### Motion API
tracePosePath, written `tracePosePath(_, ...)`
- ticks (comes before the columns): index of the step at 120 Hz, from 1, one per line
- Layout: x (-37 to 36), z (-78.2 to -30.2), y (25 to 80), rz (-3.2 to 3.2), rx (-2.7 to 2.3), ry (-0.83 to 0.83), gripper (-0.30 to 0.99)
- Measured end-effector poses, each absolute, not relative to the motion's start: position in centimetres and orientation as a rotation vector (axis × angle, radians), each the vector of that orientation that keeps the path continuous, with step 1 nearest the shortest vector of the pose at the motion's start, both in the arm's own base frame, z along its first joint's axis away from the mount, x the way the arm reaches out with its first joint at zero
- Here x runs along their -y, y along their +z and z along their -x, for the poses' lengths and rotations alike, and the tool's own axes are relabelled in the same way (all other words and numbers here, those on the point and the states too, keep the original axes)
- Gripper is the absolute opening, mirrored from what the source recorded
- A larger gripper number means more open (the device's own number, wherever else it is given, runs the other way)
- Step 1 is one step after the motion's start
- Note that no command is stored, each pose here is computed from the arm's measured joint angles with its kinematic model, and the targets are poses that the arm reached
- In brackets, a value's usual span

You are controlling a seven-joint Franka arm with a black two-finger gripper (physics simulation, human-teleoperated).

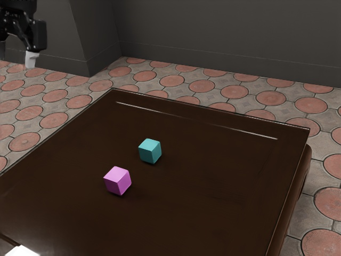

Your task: Pick up the blue block with one arm, and put the blue block on the pink block with one arm

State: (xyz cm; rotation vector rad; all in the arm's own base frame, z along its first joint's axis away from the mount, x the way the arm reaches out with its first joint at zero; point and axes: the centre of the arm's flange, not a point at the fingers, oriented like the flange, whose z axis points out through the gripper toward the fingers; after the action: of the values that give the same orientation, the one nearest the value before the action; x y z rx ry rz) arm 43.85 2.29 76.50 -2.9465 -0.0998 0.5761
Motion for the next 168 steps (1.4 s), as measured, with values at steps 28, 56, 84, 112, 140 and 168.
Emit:
tracePosePath(28,-5.7,-47.5,76.3,3.035,0.104,0.269,0.69)
tracePosePath(56,-5.5,-57.3,65.9,2.964,0.085,0.276,0.69)
tracePosePath(84,-5.4,-65.6,51.2,2.965,0.047,0.267,0.69)
tracePosePath(112,-4.1,-68.0,41.1,3.044,0.073,0.23,0.69)
tracePosePath(140,-1.6,-71.1,36.3,3.095,0.078,0.146,0.69)
tracePosePath(168,0.0,-73.7,31.1,3.115,0.084,0.144,0.69)
